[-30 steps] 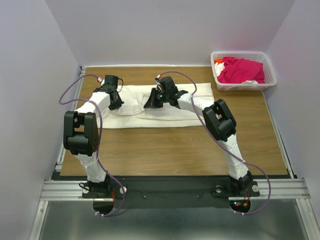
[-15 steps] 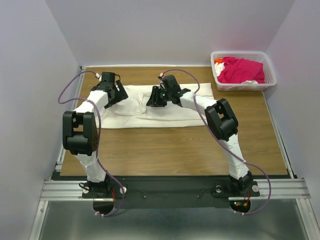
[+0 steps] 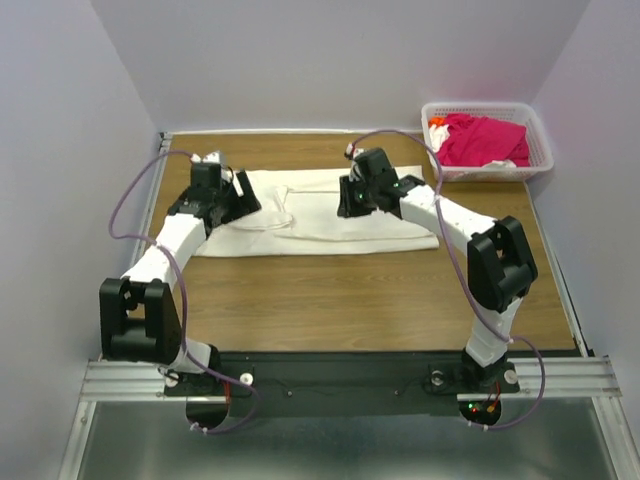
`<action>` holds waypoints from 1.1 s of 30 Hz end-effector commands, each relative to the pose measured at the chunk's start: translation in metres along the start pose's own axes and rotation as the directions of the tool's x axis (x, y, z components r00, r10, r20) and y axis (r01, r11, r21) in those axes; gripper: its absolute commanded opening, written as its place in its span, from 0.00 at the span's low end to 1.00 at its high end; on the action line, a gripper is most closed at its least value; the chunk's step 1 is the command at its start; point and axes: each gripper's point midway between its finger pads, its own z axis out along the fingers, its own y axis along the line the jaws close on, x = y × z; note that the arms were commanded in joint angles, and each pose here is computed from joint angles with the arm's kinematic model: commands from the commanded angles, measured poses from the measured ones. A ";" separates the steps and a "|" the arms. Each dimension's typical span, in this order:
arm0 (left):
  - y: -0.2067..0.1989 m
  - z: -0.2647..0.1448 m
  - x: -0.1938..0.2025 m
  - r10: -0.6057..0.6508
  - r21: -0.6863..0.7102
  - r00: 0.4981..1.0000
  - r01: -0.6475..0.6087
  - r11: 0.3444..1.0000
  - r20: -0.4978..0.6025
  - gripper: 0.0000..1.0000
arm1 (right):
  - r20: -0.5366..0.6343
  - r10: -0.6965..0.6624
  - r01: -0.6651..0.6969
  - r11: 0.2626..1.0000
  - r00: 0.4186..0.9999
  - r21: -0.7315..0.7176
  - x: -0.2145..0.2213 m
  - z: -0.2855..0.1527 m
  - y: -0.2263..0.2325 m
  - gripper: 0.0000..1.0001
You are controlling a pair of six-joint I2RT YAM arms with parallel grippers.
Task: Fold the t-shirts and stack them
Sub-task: Fold the tshirt
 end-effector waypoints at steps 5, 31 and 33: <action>-0.061 -0.002 0.078 0.172 0.221 0.981 -0.147 0.964 -0.095 0.92 | -0.151 0.013 -0.002 0.997 0.988 0.074 0.061 -0.004 -0.024 0.24; -0.083 0.052 0.183 0.332 0.238 0.884 -0.263 0.935 -0.329 0.69 | -0.192 0.046 -0.009 0.982 0.980 0.189 0.073 0.033 -0.055 0.20; -0.081 0.053 0.187 0.335 0.235 0.880 -0.266 0.935 -0.338 0.69 | -0.188 0.047 -0.008 0.979 0.981 0.203 0.071 0.036 -0.060 0.20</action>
